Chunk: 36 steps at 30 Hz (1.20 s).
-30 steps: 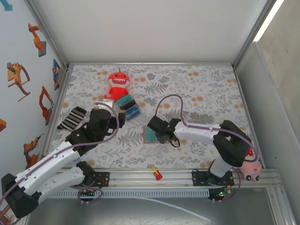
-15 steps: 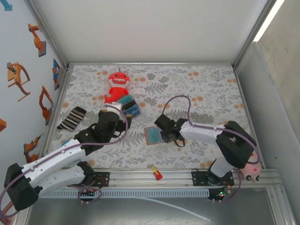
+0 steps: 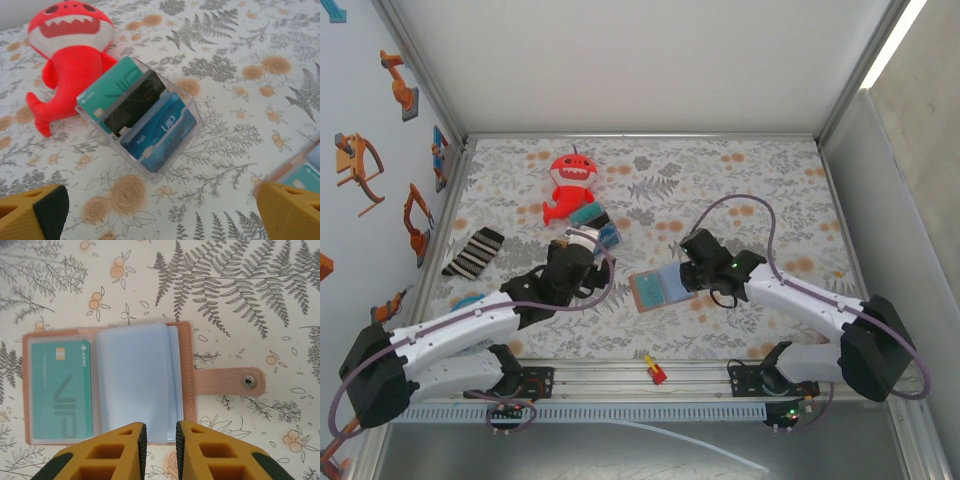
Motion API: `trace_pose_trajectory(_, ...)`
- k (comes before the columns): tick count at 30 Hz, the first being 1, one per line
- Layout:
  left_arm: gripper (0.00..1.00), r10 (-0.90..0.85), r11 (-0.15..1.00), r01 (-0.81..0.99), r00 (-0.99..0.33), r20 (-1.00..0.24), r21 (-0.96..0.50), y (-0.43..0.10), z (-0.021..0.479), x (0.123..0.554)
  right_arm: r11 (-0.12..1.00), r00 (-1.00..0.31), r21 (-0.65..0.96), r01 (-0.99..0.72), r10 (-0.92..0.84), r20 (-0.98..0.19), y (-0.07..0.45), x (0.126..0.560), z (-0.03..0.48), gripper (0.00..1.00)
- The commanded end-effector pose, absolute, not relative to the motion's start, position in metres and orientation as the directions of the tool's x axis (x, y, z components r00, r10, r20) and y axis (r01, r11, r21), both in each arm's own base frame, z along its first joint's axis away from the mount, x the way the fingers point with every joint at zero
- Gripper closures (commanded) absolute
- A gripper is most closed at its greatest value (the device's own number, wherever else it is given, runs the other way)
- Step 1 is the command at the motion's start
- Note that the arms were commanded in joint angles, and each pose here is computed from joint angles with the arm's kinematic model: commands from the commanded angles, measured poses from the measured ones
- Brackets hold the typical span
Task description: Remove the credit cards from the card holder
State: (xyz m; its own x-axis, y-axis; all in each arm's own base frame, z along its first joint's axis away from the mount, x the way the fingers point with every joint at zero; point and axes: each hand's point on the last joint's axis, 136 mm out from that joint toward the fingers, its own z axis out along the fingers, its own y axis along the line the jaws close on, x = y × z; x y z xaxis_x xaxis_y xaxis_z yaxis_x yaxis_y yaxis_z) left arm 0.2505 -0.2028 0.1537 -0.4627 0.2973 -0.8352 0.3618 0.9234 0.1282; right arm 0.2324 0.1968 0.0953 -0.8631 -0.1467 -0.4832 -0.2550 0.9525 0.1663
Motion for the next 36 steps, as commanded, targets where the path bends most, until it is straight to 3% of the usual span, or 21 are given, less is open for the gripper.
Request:
trace_pose_trajectory(1,0.03,0.305,0.909,0.404,-0.467,-0.830,0.107,-0.219,0.137,0.242,0.945,-0.895,0.246,-0.215,-0.090,-0.438,0.193,0.223,0.098,0.79)
trace_pose_trajectory(18,0.03,0.365,0.851,0.523,-0.513,-0.777,0.054,-0.285,0.068,0.227,0.888,-0.937,0.401,-0.227,-0.086,-0.339,0.233,0.223,0.087,0.85)
trace_pose_trajectory(36,0.03,0.455,0.843,0.517,-0.541,-0.707,0.147,-0.277,0.038,0.229,0.844,-0.957,0.487,-0.224,-0.096,-0.274,0.265,0.230,0.069,0.85)
